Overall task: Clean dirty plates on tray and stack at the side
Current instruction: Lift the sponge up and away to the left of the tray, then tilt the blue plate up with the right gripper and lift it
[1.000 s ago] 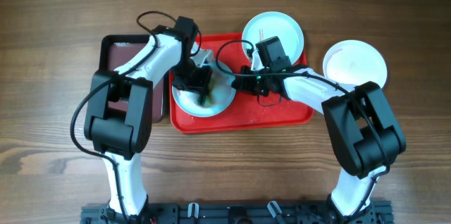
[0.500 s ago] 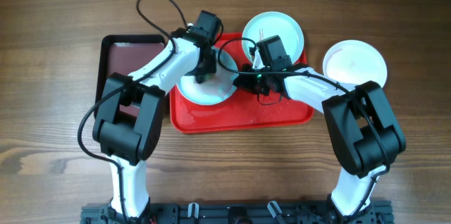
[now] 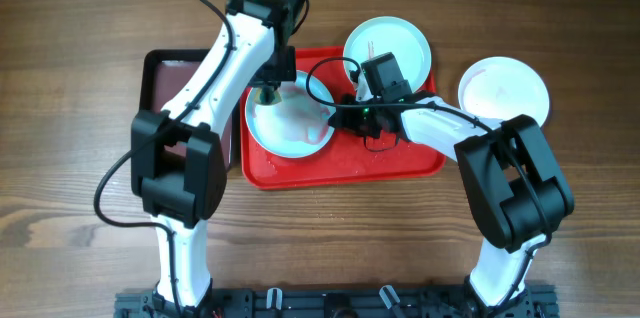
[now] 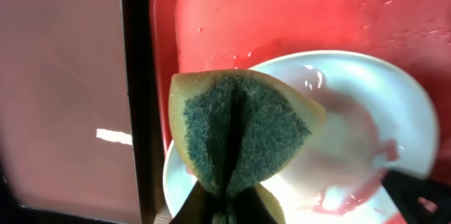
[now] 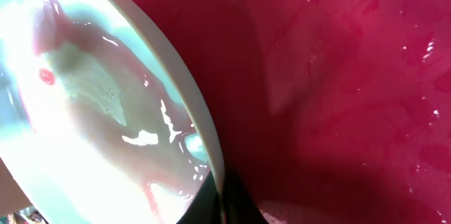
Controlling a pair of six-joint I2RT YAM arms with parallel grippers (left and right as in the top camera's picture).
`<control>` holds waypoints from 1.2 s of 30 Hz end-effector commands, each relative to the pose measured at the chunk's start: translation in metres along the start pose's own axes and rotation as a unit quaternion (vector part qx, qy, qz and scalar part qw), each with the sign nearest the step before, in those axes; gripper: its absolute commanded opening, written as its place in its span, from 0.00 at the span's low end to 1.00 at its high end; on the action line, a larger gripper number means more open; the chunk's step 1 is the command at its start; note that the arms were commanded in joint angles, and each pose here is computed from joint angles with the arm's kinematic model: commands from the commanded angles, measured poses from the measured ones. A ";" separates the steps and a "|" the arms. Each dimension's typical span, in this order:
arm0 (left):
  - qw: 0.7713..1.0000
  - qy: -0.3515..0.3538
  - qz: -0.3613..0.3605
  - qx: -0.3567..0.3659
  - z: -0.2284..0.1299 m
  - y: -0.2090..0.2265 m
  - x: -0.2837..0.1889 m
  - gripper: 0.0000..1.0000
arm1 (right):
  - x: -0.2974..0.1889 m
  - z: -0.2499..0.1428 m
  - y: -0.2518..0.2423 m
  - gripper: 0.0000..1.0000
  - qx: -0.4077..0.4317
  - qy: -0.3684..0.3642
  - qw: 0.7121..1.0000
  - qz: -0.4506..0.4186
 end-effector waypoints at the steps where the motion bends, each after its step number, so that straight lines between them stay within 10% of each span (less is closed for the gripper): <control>1: 0.999 -0.026 -0.041 -0.018 0.010 0.013 -0.043 0.04 | 0.008 -0.008 -0.006 0.04 -0.004 0.017 1.000 -0.002; 23: 0.994 0.007 -0.079 -0.077 0.019 0.047 -0.047 0.04 | -0.036 0.005 0.011 0.04 -0.083 -0.012 0.993 -0.082; 36: 0.991 0.017 -0.112 -0.076 0.018 0.036 -0.049 0.04 | -0.183 0.013 0.015 0.04 -0.162 -0.174 0.894 -0.380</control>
Point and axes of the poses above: each gripper's point midway between its finger pads, its own x axis out along the fingers, its own y axis along the line the jaws close on, z = x × y, the point moved 2 cm from there along -x, back along the fingers, and after that the axes turned 11 degrees about -x, right-handed, at the moved point
